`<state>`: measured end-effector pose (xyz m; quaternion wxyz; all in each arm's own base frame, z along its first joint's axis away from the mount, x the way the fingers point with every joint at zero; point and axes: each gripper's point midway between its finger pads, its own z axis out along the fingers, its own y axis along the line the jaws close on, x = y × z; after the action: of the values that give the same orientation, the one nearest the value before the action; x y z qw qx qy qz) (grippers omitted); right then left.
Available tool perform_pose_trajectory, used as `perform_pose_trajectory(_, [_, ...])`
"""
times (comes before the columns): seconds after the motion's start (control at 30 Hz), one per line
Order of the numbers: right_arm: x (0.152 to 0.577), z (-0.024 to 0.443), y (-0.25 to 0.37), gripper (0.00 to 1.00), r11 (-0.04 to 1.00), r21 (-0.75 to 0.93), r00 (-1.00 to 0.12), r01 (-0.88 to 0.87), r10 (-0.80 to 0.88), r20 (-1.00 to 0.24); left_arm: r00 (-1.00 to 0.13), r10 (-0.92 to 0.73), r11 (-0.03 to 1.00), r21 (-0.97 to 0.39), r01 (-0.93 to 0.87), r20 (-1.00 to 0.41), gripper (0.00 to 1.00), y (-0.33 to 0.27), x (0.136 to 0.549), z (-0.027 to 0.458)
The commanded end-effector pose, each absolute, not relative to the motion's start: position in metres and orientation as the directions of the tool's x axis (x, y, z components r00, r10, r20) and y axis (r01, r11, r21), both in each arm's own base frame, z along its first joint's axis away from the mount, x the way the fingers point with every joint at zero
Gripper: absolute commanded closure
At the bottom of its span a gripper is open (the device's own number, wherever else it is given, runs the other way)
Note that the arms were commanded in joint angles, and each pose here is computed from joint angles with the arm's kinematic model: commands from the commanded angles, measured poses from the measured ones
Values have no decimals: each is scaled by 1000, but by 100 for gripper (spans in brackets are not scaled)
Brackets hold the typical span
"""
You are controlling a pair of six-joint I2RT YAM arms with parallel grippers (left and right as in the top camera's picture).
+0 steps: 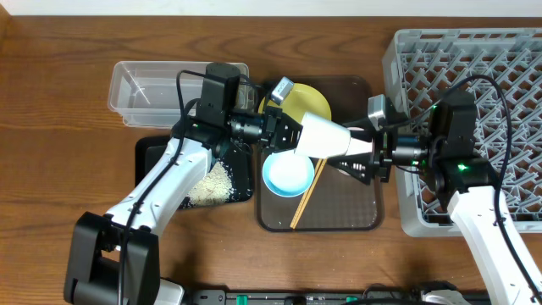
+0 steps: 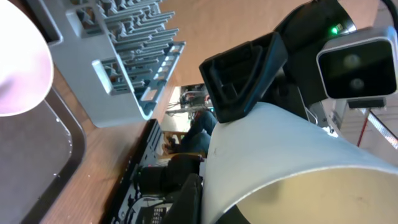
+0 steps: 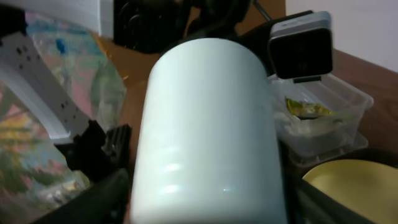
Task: Sort waste into correct bins and load items into the dishwasher rack
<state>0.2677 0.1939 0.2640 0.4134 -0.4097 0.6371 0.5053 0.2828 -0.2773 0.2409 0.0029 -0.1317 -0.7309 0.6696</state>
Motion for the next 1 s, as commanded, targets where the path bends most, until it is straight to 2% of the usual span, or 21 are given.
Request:
perform_pose_trajectory(0.0, [260,275,198,33,93,280,-288,-956,-93,-953,-963,206,56,-981,186,-171,94,-277,282,244])
perform_pose_trajectory(0.17, [266,272,198,47,128,274,-287,-953,-103,-952,-963,205,56,-980,192,-177,84,-277,282,244])
perform_pose_trajectory(0.27, [277,264,195,47,209,300,-328,-931,-117,-937,-941,197,50,-956,289,-274,58,-277,285,242])
perform_pose_trajectory(0.33, [289,257,191,47,292,325,-373,-900,-125,-919,-927,172,83,-933,350,-333,48,-277,291,234])
perform_pose_trajectory(0.37, [297,251,187,48,352,334,-399,-874,-130,-907,-928,140,142,-920,364,-346,44,-275,299,224])
perform_pose_trajectory(0.4, [303,246,184,49,397,340,-420,-852,-133,-898,-933,103,222,-907,358,-344,42,-271,308,211])
perform_pose_trajectory(0.5, [318,232,171,54,528,345,-478,-776,-136,-868,-940,-16,564,-780,272,-339,41,-238,339,153])
perform_pose_trajectory(0.57, [323,224,160,57,603,335,-513,-724,-145,-846,-939,-51,695,-687,210,-339,37,-213,347,131])
perform_pose_trajectory(0.67, [330,210,133,68,740,297,-586,-604,-159,-795,-932,-54,775,-604,189,-360,36,-187,347,126])
perform_pose_trajectory(0.73, [331,205,107,83,833,246,-641,-496,-161,-750,-919,-73,828,-537,161,-387,36,-164,348,132])
perform_pose_trajectory(0.83, [327,210,71,98,917,176,-707,-359,-143,-692,-898,-121,894,-439,87,-424,36,-129,344,144])
perform_pose_trajectory(0.97, [316,216,17,99,991,78,-794,-110,-41,-607,-865,-166,942,-336,3,-473,36,-92,331,164])
